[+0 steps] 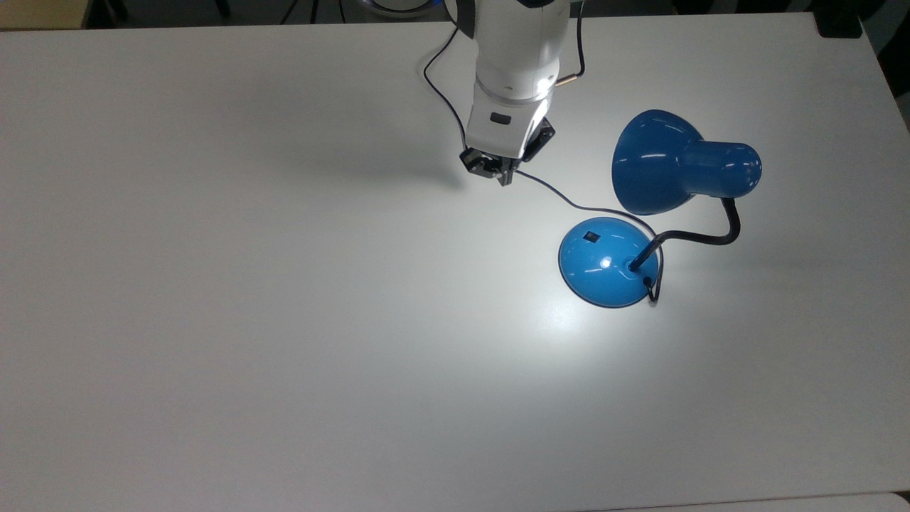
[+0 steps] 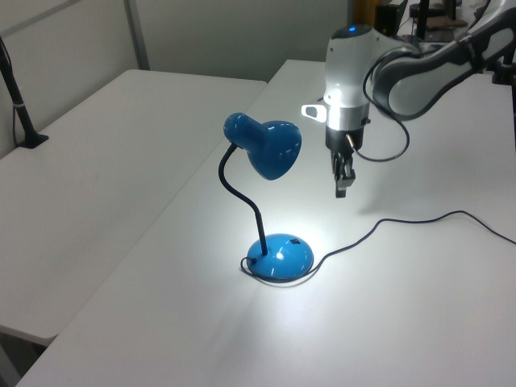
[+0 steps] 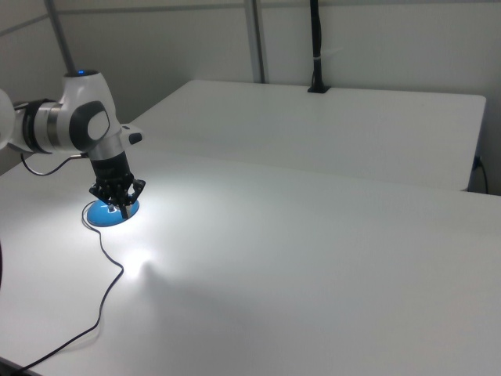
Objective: Turn on the lamp
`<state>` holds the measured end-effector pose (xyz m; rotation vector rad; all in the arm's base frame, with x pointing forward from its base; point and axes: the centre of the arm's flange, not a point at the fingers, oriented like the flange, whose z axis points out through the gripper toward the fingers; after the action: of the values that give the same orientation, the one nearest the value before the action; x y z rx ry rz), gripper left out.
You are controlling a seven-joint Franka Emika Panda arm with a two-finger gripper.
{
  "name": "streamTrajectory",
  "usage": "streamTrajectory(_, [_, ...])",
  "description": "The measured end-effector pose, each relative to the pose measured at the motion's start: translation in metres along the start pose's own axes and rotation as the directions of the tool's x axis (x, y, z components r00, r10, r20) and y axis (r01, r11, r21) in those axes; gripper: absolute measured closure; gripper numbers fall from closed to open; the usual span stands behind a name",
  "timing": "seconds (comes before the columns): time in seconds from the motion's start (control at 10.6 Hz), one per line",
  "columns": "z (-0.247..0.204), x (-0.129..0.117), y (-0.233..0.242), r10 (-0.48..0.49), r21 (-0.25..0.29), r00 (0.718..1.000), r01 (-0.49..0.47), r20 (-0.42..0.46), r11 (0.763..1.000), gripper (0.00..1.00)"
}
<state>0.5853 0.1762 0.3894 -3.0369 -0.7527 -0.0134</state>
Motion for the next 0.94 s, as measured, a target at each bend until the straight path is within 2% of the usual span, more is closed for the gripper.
streamTrajectory(0.19, [-0.04, -0.019, 0.026, 0.109, -0.021, 0.994, -0.108, 0.032, 0.994, 0.98])
streamTrajectory(0.38, [-0.093, -0.037, 0.053, 0.207, -0.04, 0.976, -0.205, 0.06, 0.978, 0.96])
streamTrajectory(0.66, [-0.147, -0.045, 0.079, 0.34, -0.098, 0.94, -0.335, 0.038, 0.937, 0.94])
streamTrajectory(0.94, [-0.192, -0.052, 0.097, 0.42, -0.107, 0.908, -0.418, -0.006, 0.902, 0.93])
